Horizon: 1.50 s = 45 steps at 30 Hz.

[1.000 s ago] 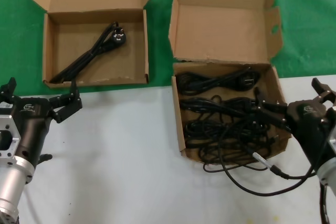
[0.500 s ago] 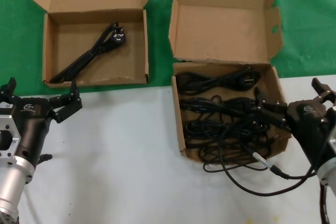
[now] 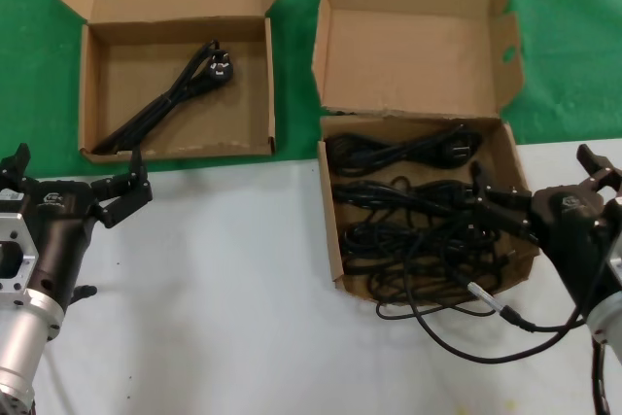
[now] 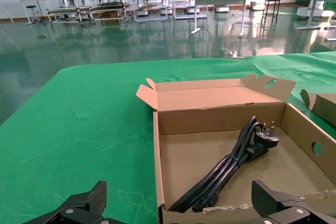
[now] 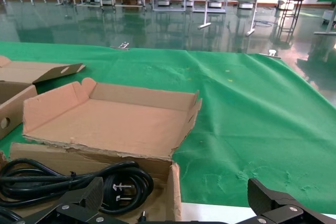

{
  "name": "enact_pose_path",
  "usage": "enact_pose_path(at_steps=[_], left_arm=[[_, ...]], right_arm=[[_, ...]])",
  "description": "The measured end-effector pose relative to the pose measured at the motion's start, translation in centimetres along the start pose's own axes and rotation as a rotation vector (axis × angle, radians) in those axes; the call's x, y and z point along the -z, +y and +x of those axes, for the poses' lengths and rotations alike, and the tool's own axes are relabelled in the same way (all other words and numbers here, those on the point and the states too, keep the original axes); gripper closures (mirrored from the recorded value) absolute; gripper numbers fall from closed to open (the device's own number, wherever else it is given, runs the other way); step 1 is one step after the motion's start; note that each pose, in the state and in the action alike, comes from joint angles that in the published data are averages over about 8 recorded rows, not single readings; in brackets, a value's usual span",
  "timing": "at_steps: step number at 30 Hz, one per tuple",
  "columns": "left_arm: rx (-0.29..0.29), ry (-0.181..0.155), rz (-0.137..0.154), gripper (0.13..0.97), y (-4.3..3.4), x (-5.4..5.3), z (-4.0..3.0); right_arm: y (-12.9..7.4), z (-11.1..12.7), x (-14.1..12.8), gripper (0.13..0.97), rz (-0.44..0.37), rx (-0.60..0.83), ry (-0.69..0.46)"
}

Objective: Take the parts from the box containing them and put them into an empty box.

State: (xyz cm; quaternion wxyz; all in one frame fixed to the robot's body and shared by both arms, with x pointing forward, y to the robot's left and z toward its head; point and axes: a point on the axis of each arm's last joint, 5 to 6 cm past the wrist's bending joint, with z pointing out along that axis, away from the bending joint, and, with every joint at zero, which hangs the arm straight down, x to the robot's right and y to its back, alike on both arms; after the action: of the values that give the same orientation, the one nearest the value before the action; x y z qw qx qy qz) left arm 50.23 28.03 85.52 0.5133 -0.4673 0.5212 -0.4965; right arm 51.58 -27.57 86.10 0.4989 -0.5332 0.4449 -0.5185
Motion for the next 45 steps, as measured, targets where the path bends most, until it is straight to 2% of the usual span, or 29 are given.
enact_pose_path(at_steps=[45], left_arm=[[0.0,0.0,0.0,0.132,0.0,0.0,0.0]], right_arm=[[0.0,0.0,0.0,0.13,0.0,0.0,0.0]])
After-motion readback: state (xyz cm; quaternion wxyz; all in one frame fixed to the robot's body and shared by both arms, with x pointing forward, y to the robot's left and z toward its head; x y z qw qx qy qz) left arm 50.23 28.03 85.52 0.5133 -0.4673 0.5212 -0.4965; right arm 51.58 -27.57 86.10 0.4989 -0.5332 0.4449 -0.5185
